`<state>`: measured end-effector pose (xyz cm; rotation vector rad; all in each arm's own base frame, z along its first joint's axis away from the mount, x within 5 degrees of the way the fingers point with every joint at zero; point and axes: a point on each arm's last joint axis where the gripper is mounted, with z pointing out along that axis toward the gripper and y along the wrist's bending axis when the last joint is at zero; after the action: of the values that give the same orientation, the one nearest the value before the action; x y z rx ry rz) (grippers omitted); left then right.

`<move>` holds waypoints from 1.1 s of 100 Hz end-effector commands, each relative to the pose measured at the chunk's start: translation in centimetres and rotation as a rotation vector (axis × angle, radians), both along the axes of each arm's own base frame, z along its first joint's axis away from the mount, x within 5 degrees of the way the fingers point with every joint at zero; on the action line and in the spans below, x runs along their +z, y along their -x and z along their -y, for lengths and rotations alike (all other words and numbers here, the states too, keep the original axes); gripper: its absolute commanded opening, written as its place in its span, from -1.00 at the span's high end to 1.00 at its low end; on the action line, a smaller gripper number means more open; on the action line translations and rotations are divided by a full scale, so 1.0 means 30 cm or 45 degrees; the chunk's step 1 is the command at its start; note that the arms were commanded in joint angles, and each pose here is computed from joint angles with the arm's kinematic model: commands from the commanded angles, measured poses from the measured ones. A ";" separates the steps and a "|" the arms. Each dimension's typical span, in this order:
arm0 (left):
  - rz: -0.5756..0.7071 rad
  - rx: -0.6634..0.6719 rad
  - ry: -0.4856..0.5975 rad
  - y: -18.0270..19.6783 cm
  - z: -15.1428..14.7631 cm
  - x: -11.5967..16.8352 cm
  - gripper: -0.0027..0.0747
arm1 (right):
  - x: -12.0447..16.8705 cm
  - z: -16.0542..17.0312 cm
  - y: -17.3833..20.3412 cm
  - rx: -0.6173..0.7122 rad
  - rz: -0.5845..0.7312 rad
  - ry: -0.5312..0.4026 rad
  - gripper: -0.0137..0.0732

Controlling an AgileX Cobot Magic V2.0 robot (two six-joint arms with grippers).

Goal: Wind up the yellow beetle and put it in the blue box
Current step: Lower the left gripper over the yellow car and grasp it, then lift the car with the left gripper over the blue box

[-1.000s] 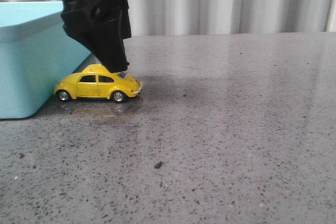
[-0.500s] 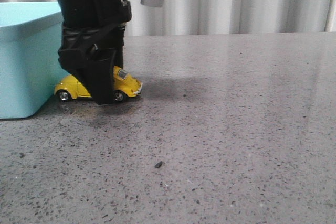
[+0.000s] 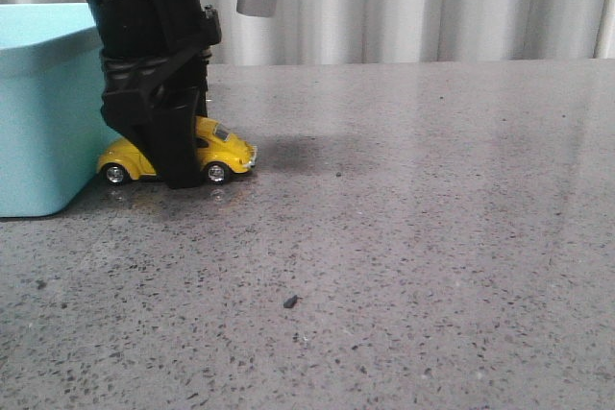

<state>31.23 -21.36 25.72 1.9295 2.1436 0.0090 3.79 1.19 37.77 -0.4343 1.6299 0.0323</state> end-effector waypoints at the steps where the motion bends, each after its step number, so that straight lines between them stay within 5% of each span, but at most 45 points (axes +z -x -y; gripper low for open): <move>1: 0.077 0.012 0.102 0.002 0.010 0.071 -0.03 | 0.042 0.000 -0.001 0.000 0.109 -0.021 0.78; 25: 0.032 0.020 0.141 0.009 0.020 0.096 0.55 | 0.043 -0.001 -0.001 0.005 0.106 -0.030 0.78; 42: 0.131 0.026 0.303 0.015 0.035 0.233 0.78 | 0.043 -0.005 0.001 0.020 0.099 -0.058 0.78; 61: 0.378 0.029 0.416 0.019 0.005 0.451 0.83 | 0.043 -0.005 0.001 0.020 0.099 -0.058 0.78; 74: 0.499 0.210 0.464 0.007 -0.065 0.567 0.83 | 0.043 -0.005 0.001 0.020 0.099 -0.058 0.78; 110: 0.399 0.662 0.328 -0.052 -0.315 0.582 0.83 | 0.043 -0.005 0.001 0.020 0.099 -0.058 0.78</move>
<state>33.70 -13.90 40.32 1.2633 2.2493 0.1104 3.74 1.35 37.77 -0.4274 1.6313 0.0656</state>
